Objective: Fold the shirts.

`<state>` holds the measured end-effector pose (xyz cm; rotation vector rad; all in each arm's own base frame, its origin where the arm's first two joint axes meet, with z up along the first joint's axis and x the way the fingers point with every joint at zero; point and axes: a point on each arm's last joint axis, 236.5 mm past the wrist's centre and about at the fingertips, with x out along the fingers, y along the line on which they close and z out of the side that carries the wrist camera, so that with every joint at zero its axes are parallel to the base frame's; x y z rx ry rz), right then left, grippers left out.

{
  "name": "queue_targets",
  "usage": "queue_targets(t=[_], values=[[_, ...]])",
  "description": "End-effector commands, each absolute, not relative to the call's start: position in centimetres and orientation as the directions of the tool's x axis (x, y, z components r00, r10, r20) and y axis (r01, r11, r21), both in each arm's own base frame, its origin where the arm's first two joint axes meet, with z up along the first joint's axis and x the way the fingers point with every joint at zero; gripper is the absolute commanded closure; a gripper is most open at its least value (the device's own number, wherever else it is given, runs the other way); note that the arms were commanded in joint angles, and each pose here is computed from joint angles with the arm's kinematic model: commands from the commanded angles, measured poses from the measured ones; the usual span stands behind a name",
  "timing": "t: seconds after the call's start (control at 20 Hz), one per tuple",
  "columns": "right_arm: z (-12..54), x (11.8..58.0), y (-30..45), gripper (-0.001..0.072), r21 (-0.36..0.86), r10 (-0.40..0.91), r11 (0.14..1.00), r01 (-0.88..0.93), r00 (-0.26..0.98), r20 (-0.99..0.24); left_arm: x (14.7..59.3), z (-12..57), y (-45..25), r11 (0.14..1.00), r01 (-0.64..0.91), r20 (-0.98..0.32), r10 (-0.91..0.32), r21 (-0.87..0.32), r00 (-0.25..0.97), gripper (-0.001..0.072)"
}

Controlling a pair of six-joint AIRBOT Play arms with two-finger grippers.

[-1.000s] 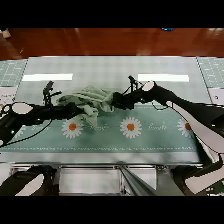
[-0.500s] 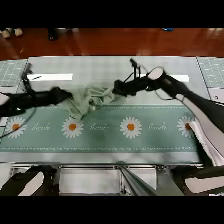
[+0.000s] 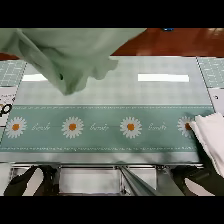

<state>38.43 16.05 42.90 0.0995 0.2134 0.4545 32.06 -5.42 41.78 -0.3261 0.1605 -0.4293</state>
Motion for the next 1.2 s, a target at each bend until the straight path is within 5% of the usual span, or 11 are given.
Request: queue_targets(t=[0.0, 0.2, 0.45, 0.8, 1.15], values=[[50.3, 29.3, 8.7, 0.0687, 0.006, 0.281, 0.96, -0.281, 0.959, -0.029, 27.1, 47.5, -7.4, 0.885, 0.423, 0.005, -0.43, -0.196, 0.903, 0.0685], [49.5, 22.3, 3.7, 0.0687, -0.027, 0.168, 0.985, -0.171, 0.982, -0.082, 23.3, 48.4, -9.0, 0.904, 0.415, 0.024, -0.415, -0.106, 0.91, 0.0685], [41.3, 19.5, 2.5, 0.0687, 0.02, 0.139, 0.99, -0.141, 0.926, -0.352, 21.3, 45.1, -10.6, 0.891, 0.452, -0.104, -0.454, -0.036, 0.885, 0.0685], [20.6, 22.0, 4.2, 0.0687, 0.064, 0.087, 0.996, -0.059, 0.642, -0.762, 28.1, 27.3, -9.7, 0.868, 0.373, -0.477, -0.492, -0.327, 0.728, 0.0685], [6.6, 30.0, 6.0, 0.0688, -0.009, 0.01, 0.999, -0.037, 0.485, -0.875, 38.5, 10.8, -9.2, 0.78, 0.154, -0.612, -0.582, -0.607, 0.536, 0.0685]])
